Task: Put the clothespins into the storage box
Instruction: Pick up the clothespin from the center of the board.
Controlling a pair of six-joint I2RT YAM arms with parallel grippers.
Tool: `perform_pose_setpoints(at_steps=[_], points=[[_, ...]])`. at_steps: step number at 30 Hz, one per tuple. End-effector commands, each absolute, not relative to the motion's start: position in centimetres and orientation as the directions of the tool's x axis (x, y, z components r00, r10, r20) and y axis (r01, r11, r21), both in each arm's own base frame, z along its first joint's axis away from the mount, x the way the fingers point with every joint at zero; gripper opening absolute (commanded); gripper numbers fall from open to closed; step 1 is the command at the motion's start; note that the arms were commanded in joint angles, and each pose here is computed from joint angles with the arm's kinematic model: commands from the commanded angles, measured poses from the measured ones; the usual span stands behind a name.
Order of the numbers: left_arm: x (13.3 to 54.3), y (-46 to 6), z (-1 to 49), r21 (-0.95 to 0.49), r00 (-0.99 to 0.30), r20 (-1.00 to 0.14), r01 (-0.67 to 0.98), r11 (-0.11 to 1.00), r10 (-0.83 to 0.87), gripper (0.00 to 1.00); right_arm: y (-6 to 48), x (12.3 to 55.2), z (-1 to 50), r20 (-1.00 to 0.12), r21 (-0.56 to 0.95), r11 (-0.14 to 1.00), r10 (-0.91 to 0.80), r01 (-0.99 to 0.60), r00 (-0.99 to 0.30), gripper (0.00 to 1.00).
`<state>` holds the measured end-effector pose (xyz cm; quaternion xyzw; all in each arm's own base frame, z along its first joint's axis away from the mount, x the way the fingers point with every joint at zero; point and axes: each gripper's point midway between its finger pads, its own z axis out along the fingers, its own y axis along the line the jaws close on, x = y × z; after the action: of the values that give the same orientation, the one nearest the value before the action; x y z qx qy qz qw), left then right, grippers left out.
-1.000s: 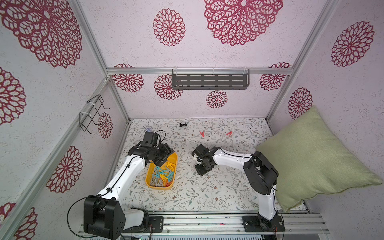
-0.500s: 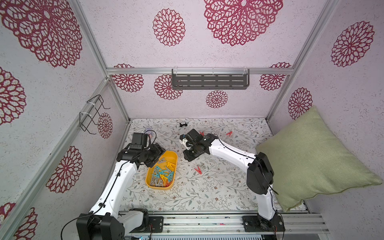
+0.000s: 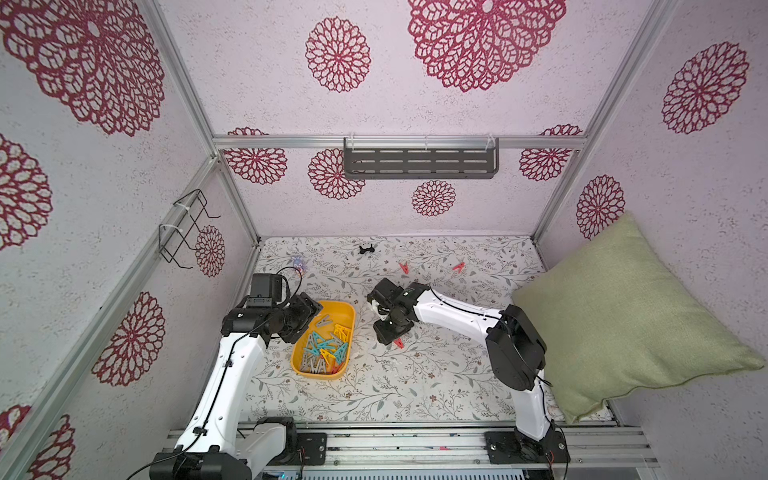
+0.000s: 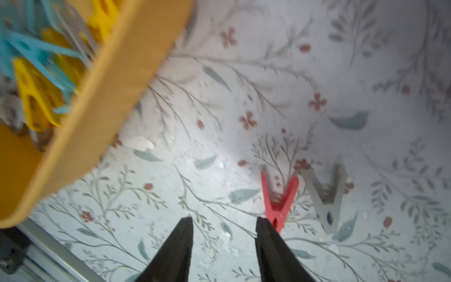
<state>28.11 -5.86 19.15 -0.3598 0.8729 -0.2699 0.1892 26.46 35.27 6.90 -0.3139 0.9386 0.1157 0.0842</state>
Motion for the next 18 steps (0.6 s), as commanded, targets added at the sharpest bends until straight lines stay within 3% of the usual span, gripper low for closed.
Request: perform_pose_setpoints(at_steps=[1,10,18], points=[[28.6,-6.6,18.8,-0.630,-0.678,-0.114,-0.516,0.580,-0.727,0.73,33.7,26.8,8.8,-0.302,0.168,0.792,-0.525,-0.587,-0.796,0.53],[29.7,-8.8,18.4,-0.623,-0.709,-0.114,-0.495,0.606,-0.696,0.73,32.5,26.3,4.8,-0.239,0.143,0.808,-0.532,-0.571,-0.812,0.52],[29.6,-9.3,18.1,-0.615,-0.715,-0.110,-0.496,0.612,-0.690,0.73,32.7,27.0,3.2,-0.210,0.114,0.808,-0.549,-0.578,-0.809,0.36]])
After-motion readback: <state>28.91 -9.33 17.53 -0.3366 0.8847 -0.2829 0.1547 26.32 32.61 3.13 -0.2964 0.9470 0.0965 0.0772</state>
